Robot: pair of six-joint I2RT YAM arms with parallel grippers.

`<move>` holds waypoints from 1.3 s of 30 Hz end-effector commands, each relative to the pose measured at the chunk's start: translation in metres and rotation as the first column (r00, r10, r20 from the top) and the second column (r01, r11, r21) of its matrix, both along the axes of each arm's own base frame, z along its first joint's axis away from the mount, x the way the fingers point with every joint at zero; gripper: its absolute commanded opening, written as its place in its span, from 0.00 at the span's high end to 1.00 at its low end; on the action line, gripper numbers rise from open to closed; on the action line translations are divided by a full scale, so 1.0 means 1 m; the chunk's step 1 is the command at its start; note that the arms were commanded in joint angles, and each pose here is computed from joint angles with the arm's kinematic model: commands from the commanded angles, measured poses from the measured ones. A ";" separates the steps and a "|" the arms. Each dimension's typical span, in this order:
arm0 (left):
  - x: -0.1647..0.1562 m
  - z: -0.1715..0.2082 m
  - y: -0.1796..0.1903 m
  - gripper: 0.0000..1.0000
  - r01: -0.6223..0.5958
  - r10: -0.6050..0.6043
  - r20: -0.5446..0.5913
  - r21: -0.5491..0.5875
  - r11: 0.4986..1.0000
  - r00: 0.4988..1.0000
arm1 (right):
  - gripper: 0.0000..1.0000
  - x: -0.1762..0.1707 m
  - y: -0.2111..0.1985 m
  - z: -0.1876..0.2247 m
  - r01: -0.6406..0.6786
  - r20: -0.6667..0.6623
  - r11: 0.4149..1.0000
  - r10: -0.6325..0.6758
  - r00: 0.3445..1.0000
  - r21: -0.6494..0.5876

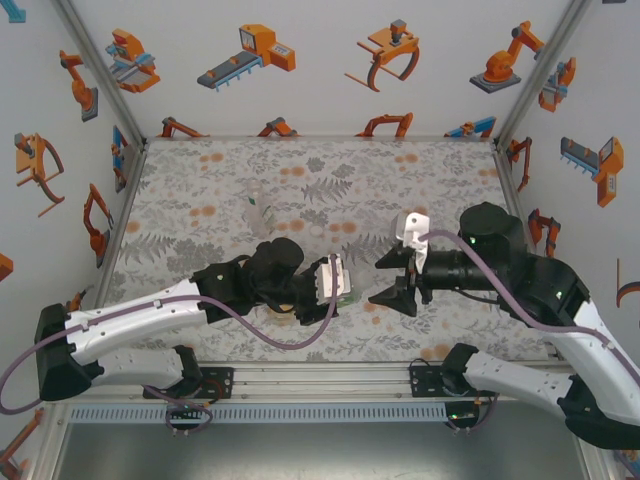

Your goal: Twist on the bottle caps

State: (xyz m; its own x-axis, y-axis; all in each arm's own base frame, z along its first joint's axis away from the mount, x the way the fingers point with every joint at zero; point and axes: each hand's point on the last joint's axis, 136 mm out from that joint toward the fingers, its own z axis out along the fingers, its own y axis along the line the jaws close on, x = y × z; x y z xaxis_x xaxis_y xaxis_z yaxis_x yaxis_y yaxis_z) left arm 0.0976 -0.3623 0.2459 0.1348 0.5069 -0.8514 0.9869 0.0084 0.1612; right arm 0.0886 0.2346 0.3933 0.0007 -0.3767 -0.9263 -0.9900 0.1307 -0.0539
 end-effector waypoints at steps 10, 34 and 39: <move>-0.011 0.024 0.002 1.00 0.044 -0.044 -0.002 -0.068 0.997 0.999 | 0.43 -0.003 0.016 -0.001 -0.145 0.143 0.989 0.147 0.979 -0.026; -0.011 0.028 0.002 1.00 0.048 -0.048 0.002 -0.079 0.996 0.999 | 0.77 0.001 0.018 -0.009 -0.101 0.089 0.995 0.100 0.991 0.007; -0.008 0.029 0.002 1.00 0.029 -0.028 0.010 -0.086 0.996 1.000 | 0.96 0.005 0.016 -0.013 -0.022 -0.024 0.999 0.022 0.999 0.026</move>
State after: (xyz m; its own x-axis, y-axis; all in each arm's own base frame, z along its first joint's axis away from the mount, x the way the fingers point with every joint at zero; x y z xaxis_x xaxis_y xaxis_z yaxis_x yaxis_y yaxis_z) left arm 0.0900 -0.3595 0.2533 0.1412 0.4842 -0.8635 0.9883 -0.0186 0.1511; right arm 0.0917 0.2512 0.3783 0.0840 -0.3770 -0.9224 -0.9928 0.0481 -0.1100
